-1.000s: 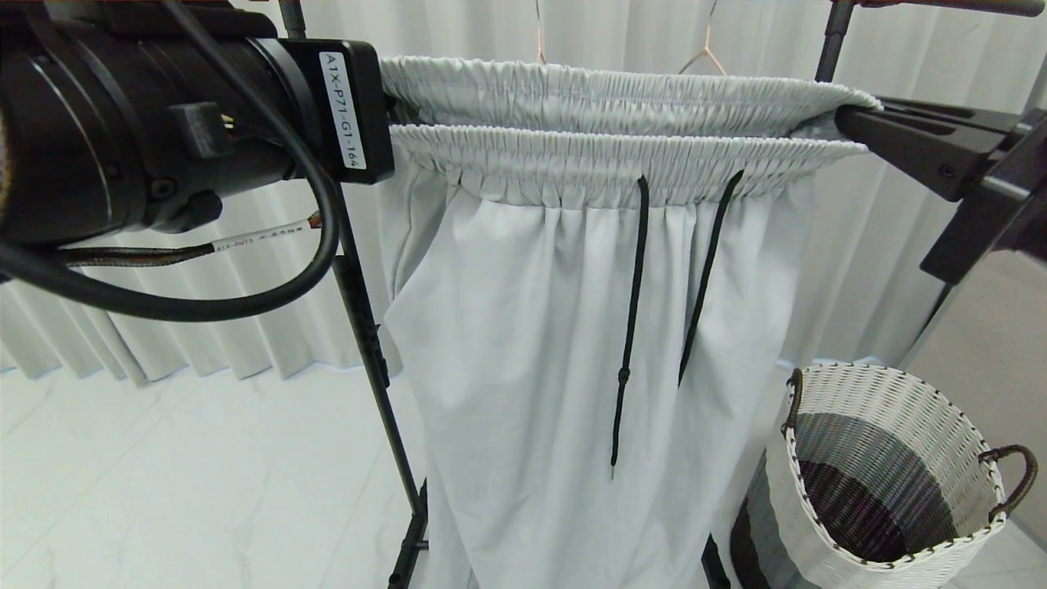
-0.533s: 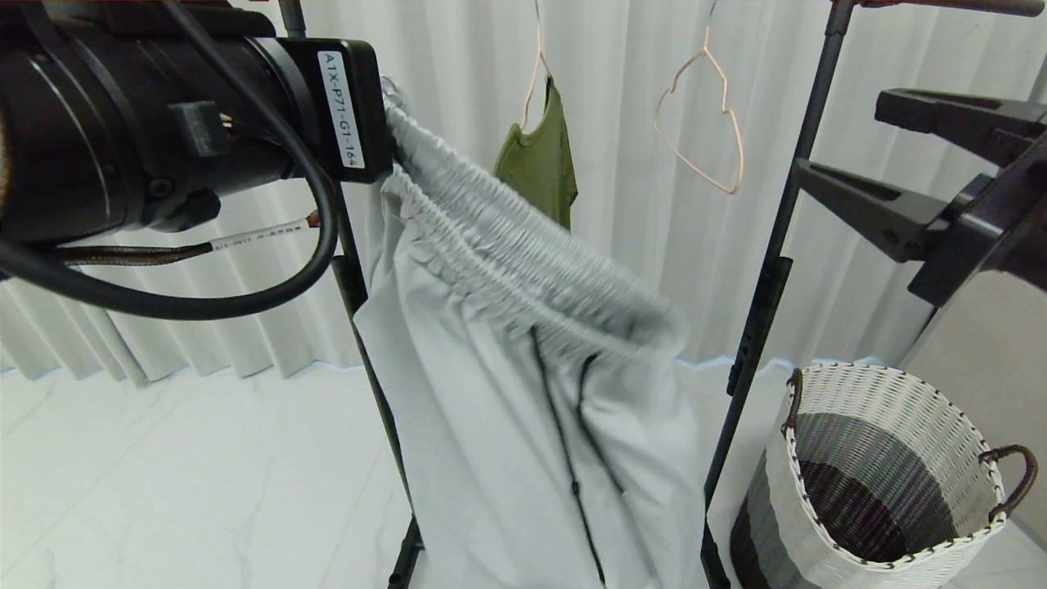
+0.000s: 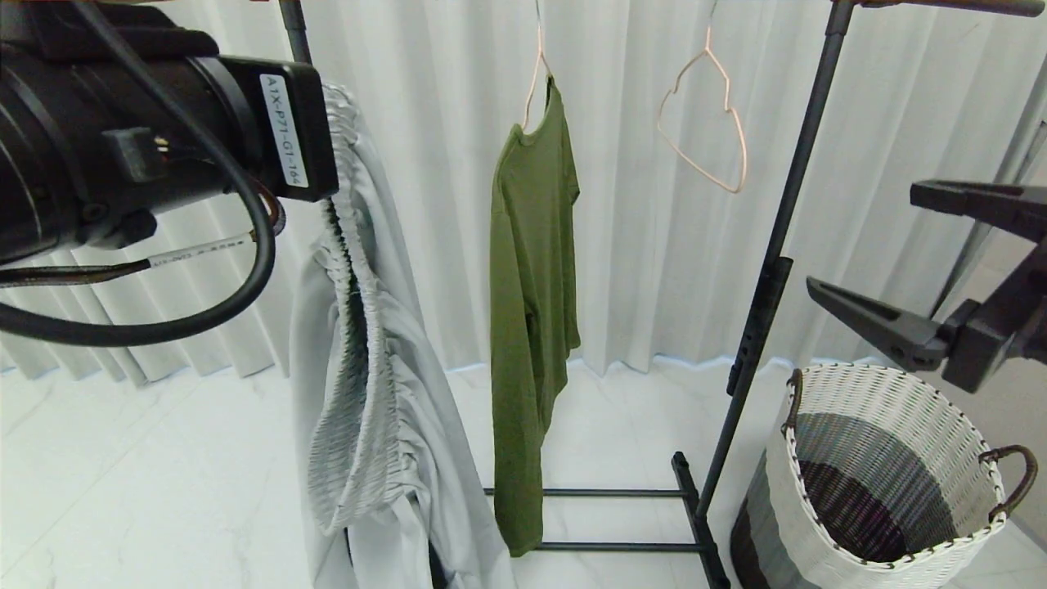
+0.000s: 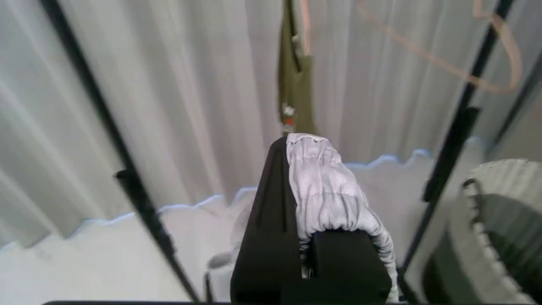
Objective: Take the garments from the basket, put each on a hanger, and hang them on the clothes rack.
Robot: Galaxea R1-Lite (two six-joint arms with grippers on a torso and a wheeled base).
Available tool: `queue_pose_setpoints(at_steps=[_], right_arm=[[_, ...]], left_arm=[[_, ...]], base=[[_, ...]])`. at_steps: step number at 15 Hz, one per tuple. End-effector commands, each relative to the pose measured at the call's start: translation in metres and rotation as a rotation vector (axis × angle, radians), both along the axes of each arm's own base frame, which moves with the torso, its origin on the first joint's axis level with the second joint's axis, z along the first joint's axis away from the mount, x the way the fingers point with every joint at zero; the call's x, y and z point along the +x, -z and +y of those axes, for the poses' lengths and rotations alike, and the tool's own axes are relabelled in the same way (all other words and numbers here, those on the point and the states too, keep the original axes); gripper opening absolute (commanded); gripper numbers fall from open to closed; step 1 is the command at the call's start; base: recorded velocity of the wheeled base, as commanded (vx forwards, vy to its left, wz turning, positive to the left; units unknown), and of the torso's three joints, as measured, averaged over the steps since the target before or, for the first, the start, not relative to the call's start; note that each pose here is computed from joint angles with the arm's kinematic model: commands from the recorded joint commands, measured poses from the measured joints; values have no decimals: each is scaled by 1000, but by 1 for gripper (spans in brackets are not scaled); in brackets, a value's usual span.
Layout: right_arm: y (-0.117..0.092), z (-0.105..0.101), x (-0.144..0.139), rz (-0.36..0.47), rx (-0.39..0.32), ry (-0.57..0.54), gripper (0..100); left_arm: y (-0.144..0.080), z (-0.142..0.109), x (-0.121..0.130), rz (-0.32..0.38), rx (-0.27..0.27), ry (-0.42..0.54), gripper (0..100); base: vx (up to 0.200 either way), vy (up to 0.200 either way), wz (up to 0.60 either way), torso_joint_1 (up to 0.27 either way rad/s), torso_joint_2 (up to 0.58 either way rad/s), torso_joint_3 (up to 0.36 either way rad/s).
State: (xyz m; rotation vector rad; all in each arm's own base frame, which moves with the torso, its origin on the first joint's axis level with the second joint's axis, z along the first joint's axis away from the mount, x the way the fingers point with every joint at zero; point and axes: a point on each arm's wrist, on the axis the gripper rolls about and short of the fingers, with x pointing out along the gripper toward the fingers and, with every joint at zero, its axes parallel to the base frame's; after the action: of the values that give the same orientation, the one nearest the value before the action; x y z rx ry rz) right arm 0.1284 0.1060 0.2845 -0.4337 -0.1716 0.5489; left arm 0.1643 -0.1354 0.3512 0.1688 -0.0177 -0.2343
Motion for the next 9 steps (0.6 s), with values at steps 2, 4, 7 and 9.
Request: queue_pose_setpoints(at_steps=[2, 4, 7, 9], right_arm=[[19, -50, -18, 170, -76, 220, 100], [36, -61, -21, 259, -37, 299, 100], [55, -74, -26, 300, -47, 401, 100], [66, -84, -30, 323, -46, 472, 100]], left_arm=[[4, 24, -15, -13, 16, -38, 0], [10, 31, -19, -5, 21, -54, 0], [12, 37, -18, -2, 19, -84, 0], [14, 45, -13, 5, 22, -132, 0]], base=[[0, 0, 0, 0, 0, 0], [0, 0, 0, 0, 0, 0], [0, 0, 0, 0, 0, 0], [0, 0, 0, 0, 0, 0]])
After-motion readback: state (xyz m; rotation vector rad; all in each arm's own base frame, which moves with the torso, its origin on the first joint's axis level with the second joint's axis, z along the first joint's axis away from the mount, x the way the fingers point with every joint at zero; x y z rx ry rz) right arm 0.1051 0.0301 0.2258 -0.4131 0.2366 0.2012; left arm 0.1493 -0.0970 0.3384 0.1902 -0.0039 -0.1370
